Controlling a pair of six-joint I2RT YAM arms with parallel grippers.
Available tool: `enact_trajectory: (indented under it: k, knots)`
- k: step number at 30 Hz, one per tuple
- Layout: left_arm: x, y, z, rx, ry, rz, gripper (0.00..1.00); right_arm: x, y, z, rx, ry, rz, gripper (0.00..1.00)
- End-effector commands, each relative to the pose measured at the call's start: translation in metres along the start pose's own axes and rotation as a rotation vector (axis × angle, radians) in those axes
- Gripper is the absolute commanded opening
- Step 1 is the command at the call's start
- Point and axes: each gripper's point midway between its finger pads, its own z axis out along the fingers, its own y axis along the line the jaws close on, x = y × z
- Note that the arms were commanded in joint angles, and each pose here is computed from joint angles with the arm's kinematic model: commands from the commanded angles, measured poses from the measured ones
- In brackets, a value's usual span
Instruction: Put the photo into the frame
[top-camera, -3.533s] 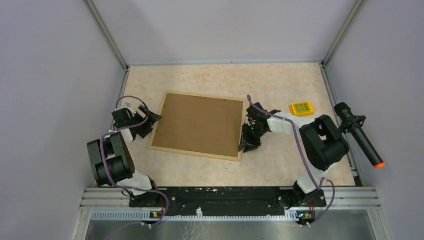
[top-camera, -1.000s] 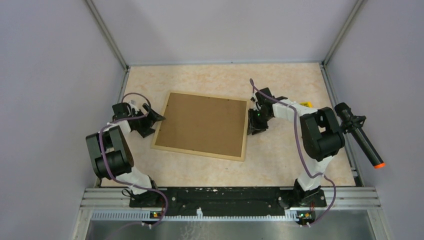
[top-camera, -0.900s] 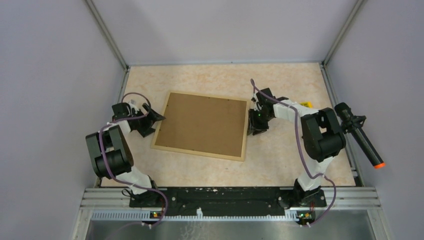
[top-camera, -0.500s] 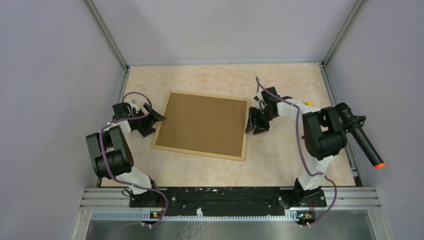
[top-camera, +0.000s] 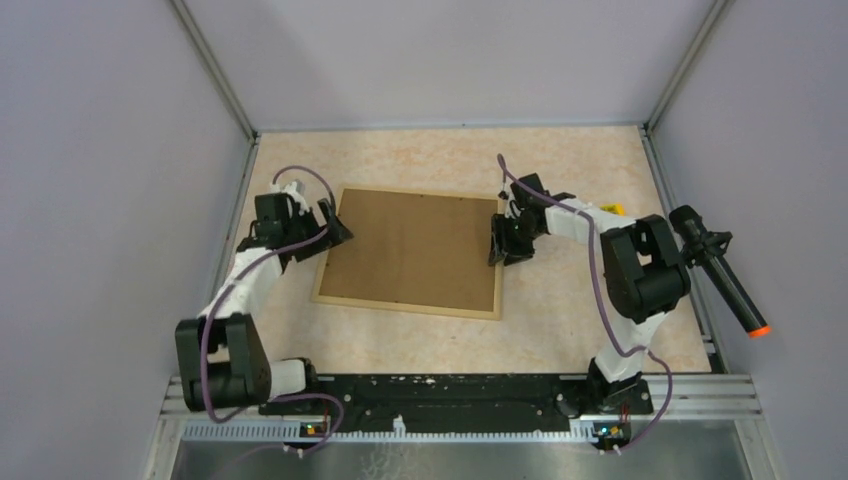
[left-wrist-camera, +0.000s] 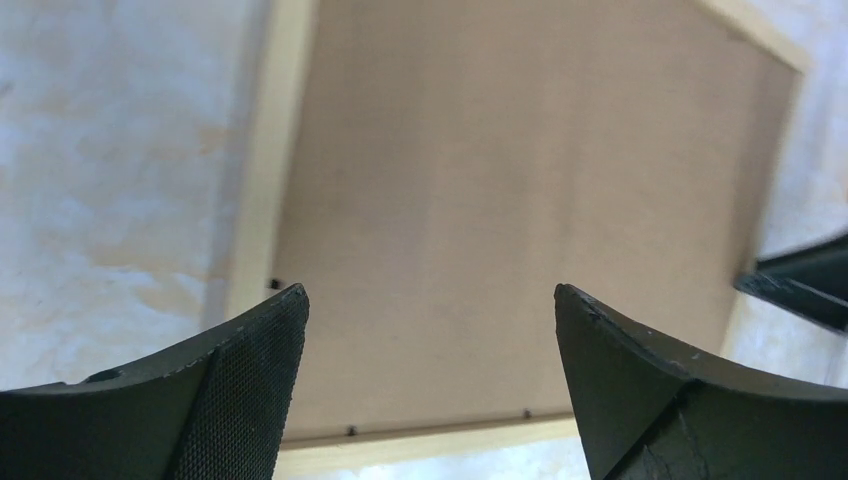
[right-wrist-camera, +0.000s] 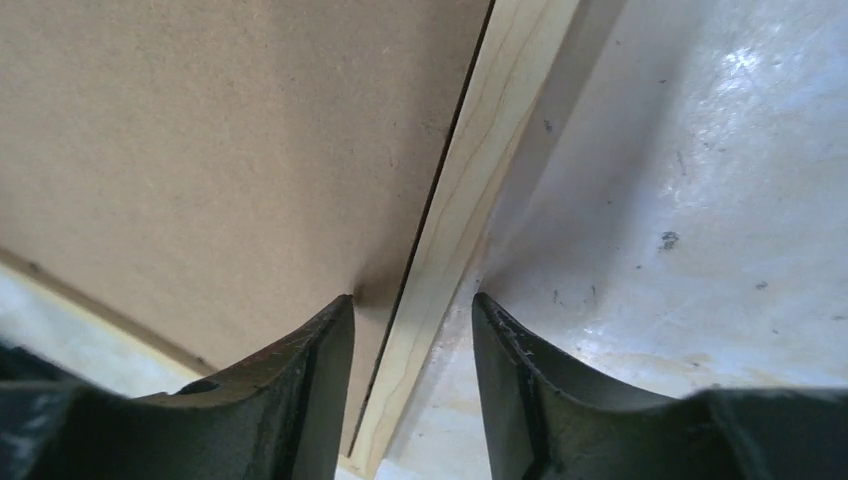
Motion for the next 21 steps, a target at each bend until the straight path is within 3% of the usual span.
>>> enact_trajectory:
  k: [1, 8, 13, 16, 21]
  knots:
    - [-0.017, -0.039, -0.040, 0.065, -0.146, 0.166, 0.96, -0.019, 0.000, -0.019, 0.157, -0.128, -0.183, 0.51]
    - [0.029, -0.076, -0.070, 0.277, 0.027, 0.144, 0.97, 0.003, 0.071, -0.045, 0.114, -0.221, -0.552, 0.66]
    - [0.039, -0.073, -0.094, 0.240, -0.022, 0.052, 0.89, 0.045, 0.133, -0.023, -0.032, -0.224, -0.803, 0.65]
    - [0.037, -0.066, -0.106, 0.185, -0.080, -0.012, 0.94, 0.059, 0.154, -0.008, -0.085, -0.233, -0.914, 0.63]
    - [0.053, -0.065, -0.112, 0.172, -0.016, -0.137, 0.99, 0.080, 0.175, 0.012, -0.143, -0.241, -1.115, 0.59]
